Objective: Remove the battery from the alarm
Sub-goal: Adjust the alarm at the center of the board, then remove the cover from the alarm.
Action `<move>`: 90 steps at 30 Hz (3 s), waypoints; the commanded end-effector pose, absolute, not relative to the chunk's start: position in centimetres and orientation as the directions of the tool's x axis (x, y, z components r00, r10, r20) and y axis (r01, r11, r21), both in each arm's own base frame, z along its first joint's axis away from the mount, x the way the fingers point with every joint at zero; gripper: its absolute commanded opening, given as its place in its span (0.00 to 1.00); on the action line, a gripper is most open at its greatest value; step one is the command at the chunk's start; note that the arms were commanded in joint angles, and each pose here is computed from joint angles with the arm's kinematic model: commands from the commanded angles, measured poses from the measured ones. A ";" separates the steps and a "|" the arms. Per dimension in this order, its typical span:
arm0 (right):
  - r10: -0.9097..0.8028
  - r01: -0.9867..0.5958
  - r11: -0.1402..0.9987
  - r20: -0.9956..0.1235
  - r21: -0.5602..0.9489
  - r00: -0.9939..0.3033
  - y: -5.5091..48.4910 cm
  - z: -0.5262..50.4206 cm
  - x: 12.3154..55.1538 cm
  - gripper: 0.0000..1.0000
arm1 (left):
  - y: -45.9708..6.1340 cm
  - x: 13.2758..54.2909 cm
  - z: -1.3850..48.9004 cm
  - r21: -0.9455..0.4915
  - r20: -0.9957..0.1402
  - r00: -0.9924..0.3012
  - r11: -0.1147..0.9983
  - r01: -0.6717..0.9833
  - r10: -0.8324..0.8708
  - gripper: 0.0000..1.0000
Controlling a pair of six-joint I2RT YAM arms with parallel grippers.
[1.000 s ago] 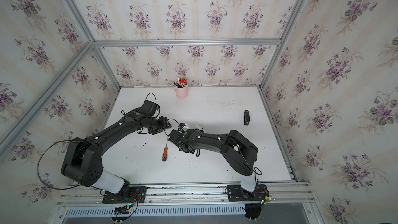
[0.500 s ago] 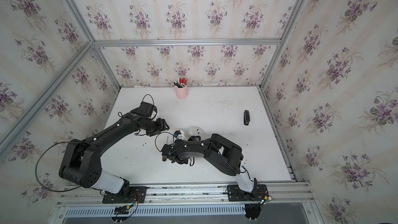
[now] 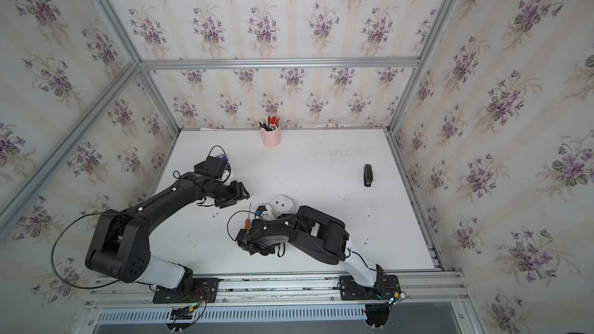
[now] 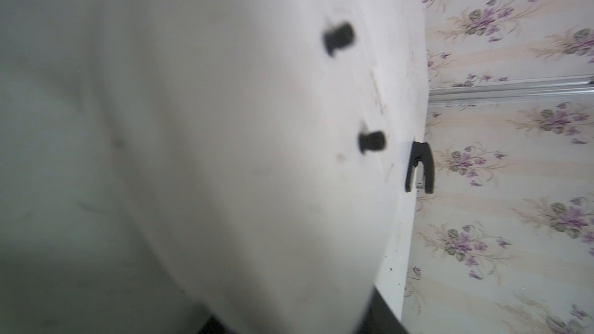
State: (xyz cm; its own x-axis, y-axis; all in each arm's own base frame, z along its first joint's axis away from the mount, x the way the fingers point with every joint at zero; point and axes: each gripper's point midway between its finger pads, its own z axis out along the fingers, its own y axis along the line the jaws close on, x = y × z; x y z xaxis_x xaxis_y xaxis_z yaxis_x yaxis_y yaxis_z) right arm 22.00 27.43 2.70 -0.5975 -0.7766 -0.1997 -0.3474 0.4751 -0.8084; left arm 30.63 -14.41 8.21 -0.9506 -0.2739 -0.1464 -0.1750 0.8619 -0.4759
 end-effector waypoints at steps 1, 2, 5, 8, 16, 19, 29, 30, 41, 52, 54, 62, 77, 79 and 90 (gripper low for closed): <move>-0.752 -0.373 0.505 -0.185 -0.779 -0.632 27.3 1.9 20.9 0.52 | -14.3 30.7 8.2 -0.479 -0.155 -0.954 0.864 -0.154 -0.255 0.68; -0.751 -0.371 0.507 -0.188 -0.778 -0.632 27.4 2.0 20.9 0.54 | -14.2 30.7 8.1 -0.475 -0.154 -0.954 0.865 -0.158 -0.258 0.69; -0.749 -0.374 0.515 -0.193 -0.771 -0.633 27.5 2.4 20.7 0.60 | -14.2 30.8 8.2 -0.479 -0.159 -0.953 0.864 -0.153 -0.257 0.69; -0.748 -0.386 0.529 -0.201 -0.755 -0.633 27.8 3.1 20.2 0.67 | -14.3 30.8 8.2 -0.479 -0.148 -0.956 0.864 -0.153 -0.252 0.70; -0.693 -0.466 0.666 -0.252 -0.582 -0.676 27.4 6.3 17.8 0.75 | -14.9 32.6 9.8 -0.496 -0.167 -0.953 0.857 -0.140 -0.252 0.73; -0.647 -0.494 0.738 -0.276 -0.460 -0.711 27.0 7.3 16.8 0.77 | -15.7 33.5 10.2 -0.530 -0.153 -0.955 0.837 -0.137 -0.254 0.74; -0.198 -0.299 0.921 -0.361 0.251 -0.911 27.0 11.0 20.5 0.73 | -17.7 34.0 8.7 -0.551 -0.098 -0.967 0.822 -0.144 -0.235 0.66; -0.158 -0.277 0.911 -0.362 0.306 -0.919 27.2 11.3 21.3 0.74 | -17.9 34.0 8.5 -0.553 -0.087 -0.968 0.819 -0.150 -0.236 0.65; 0.015 -0.147 0.754 -0.240 0.641 -0.971 30.7 12.8 26.1 0.68 | -18.5 33.6 6.7 -0.494 -0.050 -0.968 0.848 -0.190 -0.246 0.58; -0.099 -0.153 0.892 -0.146 0.426 -0.984 32.0 13.1 26.7 0.71 | -17.4 32.2 5.8 -0.420 -0.040 -0.967 0.883 -0.212 -0.251 0.52; -0.118 -0.151 0.930 -0.118 0.335 -0.986 32.0 12.6 25.9 0.71 | -17.5 32.0 5.6 -0.431 -0.037 -0.967 0.877 -0.211 -0.251 0.51; -0.065 -0.080 0.971 -0.073 0.224 -0.995 33.7 11.1 25.2 0.88 | -17.8 31.7 5.0 -0.453 -0.034 -0.970 0.868 -0.201 -0.242 0.48; -0.044 -0.052 0.996 -0.097 0.076 -0.994 34.3 7.8 27.4 0.93 | -18.2 31.2 4.7 -0.485 -0.028 -0.975 0.856 -0.179 -0.219 0.48; -0.035 -0.043 0.997 -0.100 0.072 -0.994 34.4 7.5 27.6 0.93 | -18.2 31.2 4.7 -0.489 -0.025 -0.976 0.854 -0.177 -0.216 0.48; -0.042 -0.045 0.998 -0.074 0.038 -0.996 34.4 6.1 27.3 0.92 | -17.5 30.9 4.0 -0.495 -0.011 -0.976 0.849 -0.184 -0.218 0.48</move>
